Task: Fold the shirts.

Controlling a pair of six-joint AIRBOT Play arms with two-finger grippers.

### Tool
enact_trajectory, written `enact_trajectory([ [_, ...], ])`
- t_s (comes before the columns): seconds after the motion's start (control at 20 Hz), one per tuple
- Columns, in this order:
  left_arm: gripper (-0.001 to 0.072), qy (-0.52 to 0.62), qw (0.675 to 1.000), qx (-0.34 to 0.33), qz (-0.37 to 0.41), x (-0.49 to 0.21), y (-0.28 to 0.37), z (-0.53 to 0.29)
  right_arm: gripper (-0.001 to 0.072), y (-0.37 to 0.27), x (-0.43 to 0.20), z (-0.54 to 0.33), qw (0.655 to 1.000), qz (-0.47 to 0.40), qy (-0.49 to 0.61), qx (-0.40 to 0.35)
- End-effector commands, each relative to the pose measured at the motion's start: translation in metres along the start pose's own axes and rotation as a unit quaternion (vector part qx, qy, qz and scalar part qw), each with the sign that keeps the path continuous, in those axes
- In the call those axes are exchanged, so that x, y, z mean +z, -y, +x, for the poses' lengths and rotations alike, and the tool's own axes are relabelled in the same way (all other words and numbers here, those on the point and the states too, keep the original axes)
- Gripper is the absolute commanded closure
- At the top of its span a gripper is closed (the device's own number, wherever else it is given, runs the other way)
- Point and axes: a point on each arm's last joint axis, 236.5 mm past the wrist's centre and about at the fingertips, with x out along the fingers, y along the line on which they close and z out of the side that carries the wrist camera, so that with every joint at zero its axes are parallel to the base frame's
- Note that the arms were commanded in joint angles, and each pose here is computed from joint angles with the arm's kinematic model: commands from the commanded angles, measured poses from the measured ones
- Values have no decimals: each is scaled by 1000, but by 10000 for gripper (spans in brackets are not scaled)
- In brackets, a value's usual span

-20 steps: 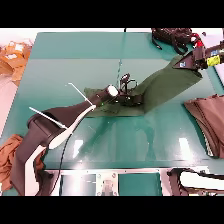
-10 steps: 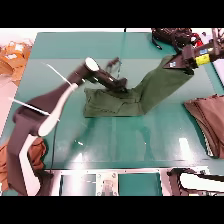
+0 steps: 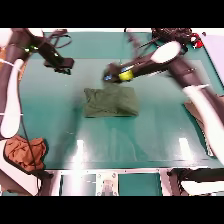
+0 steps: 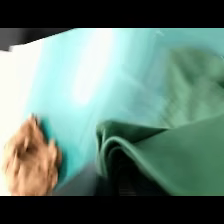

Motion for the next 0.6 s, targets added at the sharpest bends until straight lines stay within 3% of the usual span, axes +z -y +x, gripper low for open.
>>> enact_trajectory([
  [0.0,684,0,999,46,-15,-11,-42,-28,158,-17,-18,120,996,-9,85,-2],
  [0.2,684,-11,999,40,-1,-17,-43,-24,158,27,-29,122,999,8,33,-32],
  [0.4,684,-9,999,41,-2,-16,-44,-22,158,120,20,24,994,60,20,-92],
  [0.55,684,-12,999,40,-2,-17,-44,-21,158,206,21,-58,981,115,-10,-157],
])
